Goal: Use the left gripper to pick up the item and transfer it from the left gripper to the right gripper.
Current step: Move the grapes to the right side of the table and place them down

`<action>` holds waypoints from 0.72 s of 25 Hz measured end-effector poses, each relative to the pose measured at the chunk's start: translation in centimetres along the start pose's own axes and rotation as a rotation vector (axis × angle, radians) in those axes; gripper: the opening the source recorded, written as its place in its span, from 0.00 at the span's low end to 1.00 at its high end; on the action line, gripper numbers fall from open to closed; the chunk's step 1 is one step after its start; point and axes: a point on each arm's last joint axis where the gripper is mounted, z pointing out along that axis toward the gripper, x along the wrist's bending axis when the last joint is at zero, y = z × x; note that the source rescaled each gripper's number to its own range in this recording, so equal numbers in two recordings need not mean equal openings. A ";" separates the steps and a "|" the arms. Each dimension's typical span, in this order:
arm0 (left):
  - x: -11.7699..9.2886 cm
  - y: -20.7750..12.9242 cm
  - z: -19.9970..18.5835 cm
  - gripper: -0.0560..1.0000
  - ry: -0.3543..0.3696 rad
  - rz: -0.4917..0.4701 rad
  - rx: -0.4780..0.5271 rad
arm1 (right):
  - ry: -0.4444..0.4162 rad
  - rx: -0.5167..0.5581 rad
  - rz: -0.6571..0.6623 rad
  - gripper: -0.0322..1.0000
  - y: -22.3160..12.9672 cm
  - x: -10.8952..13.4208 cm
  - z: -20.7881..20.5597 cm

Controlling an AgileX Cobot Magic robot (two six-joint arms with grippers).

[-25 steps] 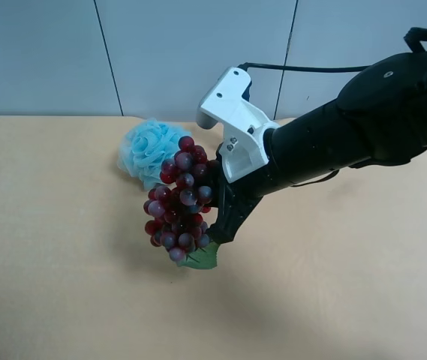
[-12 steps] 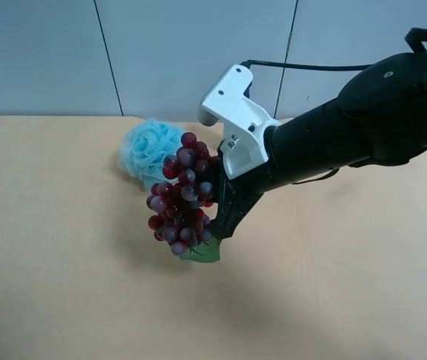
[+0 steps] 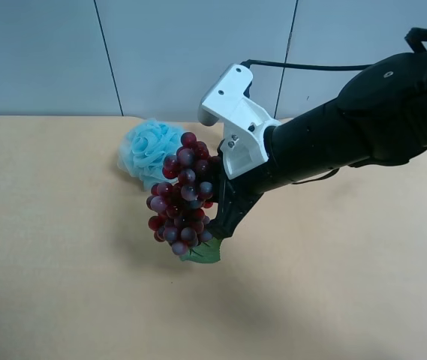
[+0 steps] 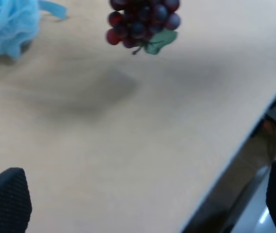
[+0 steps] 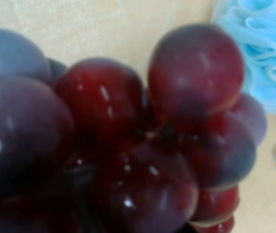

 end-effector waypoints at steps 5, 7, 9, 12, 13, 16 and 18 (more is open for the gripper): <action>0.1 0.0 0.0 0.99 0.196 -0.115 0.003 | 0.000 0.000 0.000 0.03 0.0 0.0 0.0; 0.2 0.0 0.0 0.99 0.287 -0.168 0.002 | 0.000 0.000 0.000 0.03 0.0 0.0 0.0; 0.1 -0.1 -0.1 1.00 0.388 -0.221 -0.015 | 0.000 0.000 0.000 0.03 0.0 0.0 0.0; -0.3 -0.3 -0.6 1.00 0.524 -0.281 -0.057 | 0.000 0.000 0.000 0.03 0.0 0.0 0.0; -0.3 -0.3 -0.6 1.00 0.562 -0.301 -0.059 | 0.000 0.000 0.000 0.03 0.0 0.0 0.0; -0.3 -0.3 -0.5 1.00 0.650 -0.349 -0.057 | 0.000 0.000 0.000 0.03 0.0 0.0 0.0; -0.4 -0.3 -0.5 1.00 0.690 -0.370 -0.056 | 0.000 0.000 0.000 0.03 0.0 0.0 0.0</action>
